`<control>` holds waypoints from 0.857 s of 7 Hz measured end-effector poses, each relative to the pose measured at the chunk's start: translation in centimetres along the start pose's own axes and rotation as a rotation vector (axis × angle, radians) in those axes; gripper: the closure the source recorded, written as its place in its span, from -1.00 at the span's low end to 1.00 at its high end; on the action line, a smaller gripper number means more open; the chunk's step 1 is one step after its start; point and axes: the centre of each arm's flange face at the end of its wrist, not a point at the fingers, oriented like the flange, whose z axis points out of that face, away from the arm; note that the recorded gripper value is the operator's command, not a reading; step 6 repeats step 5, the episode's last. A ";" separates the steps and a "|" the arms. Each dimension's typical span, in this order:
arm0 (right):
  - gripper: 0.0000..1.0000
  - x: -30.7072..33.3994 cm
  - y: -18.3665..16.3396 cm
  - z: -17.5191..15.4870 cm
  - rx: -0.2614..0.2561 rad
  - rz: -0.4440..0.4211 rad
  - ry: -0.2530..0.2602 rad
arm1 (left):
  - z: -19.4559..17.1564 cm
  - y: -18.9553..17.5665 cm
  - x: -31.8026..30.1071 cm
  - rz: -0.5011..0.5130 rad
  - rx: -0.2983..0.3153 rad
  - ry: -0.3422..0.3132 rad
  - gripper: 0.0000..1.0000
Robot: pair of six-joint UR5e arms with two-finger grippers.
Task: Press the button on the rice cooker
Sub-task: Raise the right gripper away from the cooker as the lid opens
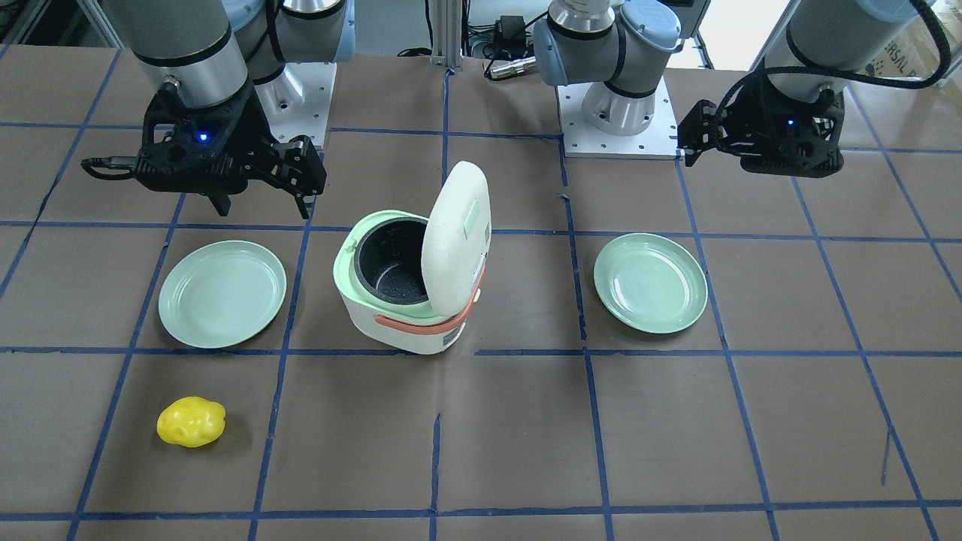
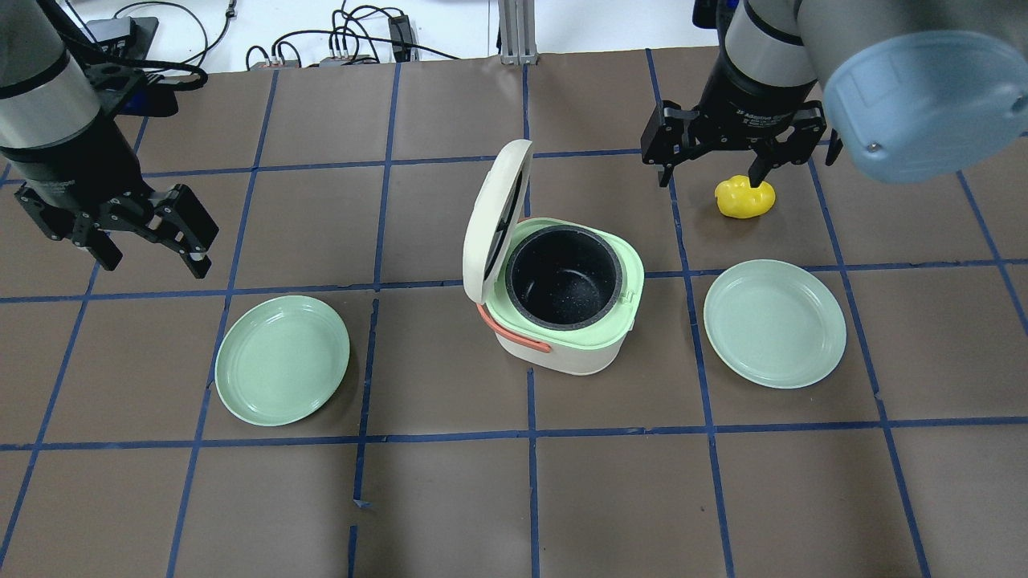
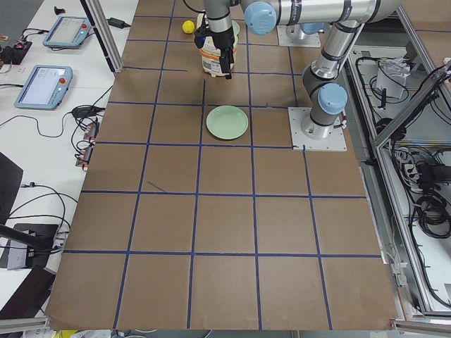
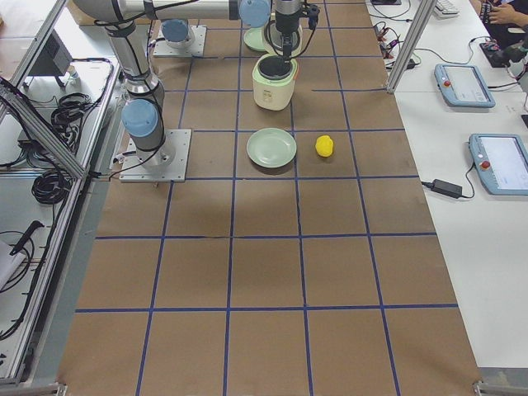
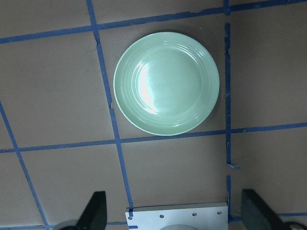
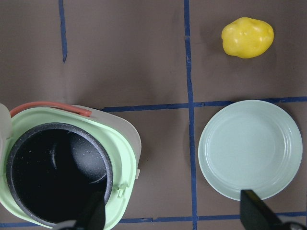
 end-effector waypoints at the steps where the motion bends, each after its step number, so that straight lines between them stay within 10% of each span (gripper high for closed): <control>1: -1.00 0.0 0.2 -0.2 0.002 -0.020 -0.004 | 0.0 0.0 0.0 0.000 0.000 0.000 -1.00; 6: -1.00 0.0 0.9 -0.5 -0.017 -0.041 0.006 | 0.0 0.0 0.0 0.000 0.000 0.000 -1.00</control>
